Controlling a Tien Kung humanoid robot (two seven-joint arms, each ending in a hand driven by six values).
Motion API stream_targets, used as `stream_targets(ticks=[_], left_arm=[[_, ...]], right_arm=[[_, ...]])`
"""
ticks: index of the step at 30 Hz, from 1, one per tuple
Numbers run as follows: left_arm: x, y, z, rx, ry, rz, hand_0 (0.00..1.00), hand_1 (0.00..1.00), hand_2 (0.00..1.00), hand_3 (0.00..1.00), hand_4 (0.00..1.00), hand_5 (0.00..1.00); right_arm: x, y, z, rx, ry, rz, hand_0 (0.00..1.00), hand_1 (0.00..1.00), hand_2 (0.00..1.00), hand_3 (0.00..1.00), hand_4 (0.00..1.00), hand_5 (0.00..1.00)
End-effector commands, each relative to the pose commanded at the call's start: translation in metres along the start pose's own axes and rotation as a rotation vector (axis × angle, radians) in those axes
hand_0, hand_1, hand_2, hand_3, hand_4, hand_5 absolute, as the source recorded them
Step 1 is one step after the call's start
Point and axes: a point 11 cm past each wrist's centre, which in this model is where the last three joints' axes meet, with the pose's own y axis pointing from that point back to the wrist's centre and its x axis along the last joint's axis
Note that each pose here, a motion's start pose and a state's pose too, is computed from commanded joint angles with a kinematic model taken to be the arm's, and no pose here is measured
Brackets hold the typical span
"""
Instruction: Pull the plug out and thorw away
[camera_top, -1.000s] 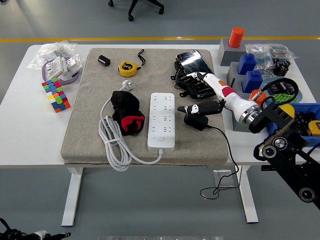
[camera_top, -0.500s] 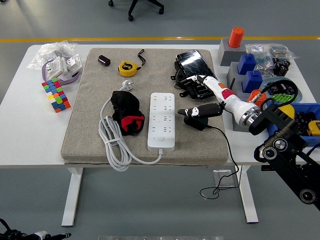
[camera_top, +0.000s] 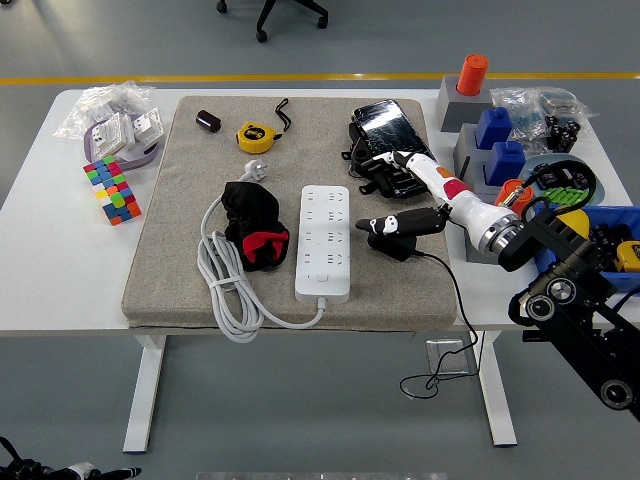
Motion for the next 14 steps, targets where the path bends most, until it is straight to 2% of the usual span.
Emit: stream_targets(ticks=[14], left_arm=[[0.0001,0.0000,-0.0005,0.001,-0.004,0.000,0.529,0.664,0.693,0.660,0.824,0.684]], right_arm=[[0.0005,0.0009,0.0020,-0.010,0.006,0.002,0.830,0.815,0.777,0.747,0.996,0.307]])
